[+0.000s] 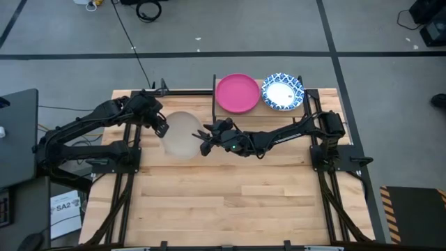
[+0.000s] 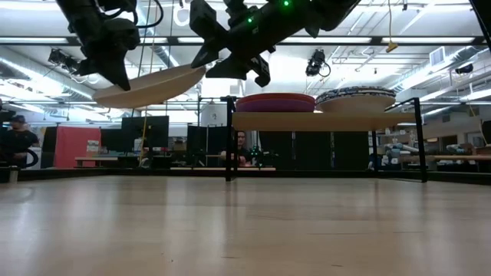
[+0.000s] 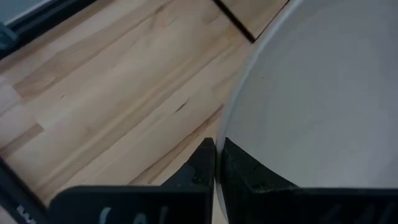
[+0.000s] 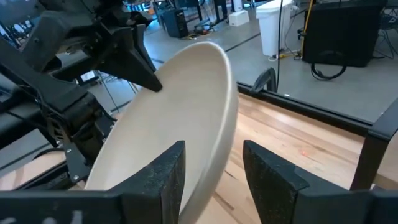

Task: Place and stack plates onto a shelf
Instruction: Stack the gray plate on top of the pink plate on the shelf

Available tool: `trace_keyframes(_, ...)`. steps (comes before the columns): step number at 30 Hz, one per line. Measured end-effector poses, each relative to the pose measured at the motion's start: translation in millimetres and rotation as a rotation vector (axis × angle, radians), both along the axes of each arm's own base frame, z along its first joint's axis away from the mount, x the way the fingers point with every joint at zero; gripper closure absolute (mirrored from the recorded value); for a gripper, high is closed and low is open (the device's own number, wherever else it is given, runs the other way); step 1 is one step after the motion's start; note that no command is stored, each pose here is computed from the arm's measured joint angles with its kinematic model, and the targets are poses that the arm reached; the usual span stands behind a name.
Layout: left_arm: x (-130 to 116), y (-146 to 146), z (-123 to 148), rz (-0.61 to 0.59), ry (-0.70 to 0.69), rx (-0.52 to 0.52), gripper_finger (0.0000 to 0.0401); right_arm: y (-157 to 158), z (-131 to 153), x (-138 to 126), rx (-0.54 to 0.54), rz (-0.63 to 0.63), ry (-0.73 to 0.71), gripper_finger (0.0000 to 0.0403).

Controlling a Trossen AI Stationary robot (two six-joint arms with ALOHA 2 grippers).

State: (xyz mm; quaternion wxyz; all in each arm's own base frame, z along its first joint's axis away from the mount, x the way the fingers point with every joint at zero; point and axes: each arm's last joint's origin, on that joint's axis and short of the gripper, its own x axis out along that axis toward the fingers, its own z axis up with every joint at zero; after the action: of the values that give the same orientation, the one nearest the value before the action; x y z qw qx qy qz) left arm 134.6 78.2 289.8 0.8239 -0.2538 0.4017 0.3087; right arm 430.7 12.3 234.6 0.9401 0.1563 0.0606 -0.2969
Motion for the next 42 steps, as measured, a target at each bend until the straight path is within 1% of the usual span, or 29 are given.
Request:
trace_keyframes(4,1.6,0.9,1.3,-0.001,-0.020,0.013,0.0383,0.0,0.1,0.0,0.000,0.000,-0.001,0.0242)
trace_keyframes(7,1.6,0.9,1.3,-0.001,-0.020,0.013,0.0383,0.0,0.1,0.0,0.011,-0.003,-0.009,0.0253)
trace_keyframes(11,1.6,1.0,1.3,-0.001,-0.020,0.013,0.0383,0.0,0.0,0.0,0.040,-0.011,-0.027,0.0281)
trace_keyframes(16,1.5,0.9,1.3,-0.001,-0.019,0.013,0.0383,-0.9,-0.1,-0.2,0.039,-0.026,-0.027,0.0322)
trace_keyframes(20,1.4,0.8,1.2,-0.003,-0.017,0.011,0.0383,-1.5,-0.2,-0.5,0.043,-0.040,-0.033,0.0344)
trace_keyframes(30,1.4,0.8,1.2,-0.002,-0.017,0.012,0.0379,-6.2,-0.5,-0.3,0.059,-0.047,-0.039,0.0353)
trace_keyframes(33,1.8,0.7,1.4,-0.016,-0.021,0.013,0.0364,-6.4,-0.4,-0.3,0.057,-0.049,-0.040,0.0354)
trace_keyframes(35,2.5,0.8,1.9,-0.050,-0.019,0.031,0.0349,-5.9,-0.2,-0.2,0.058,-0.041,-0.041,0.0355)
trace_keyframes(42,2.0,0.8,1.5,-0.111,0.015,0.076,0.0281,-5.7,-0.7,-0.4,0.057,-0.044,-0.036,0.0355)
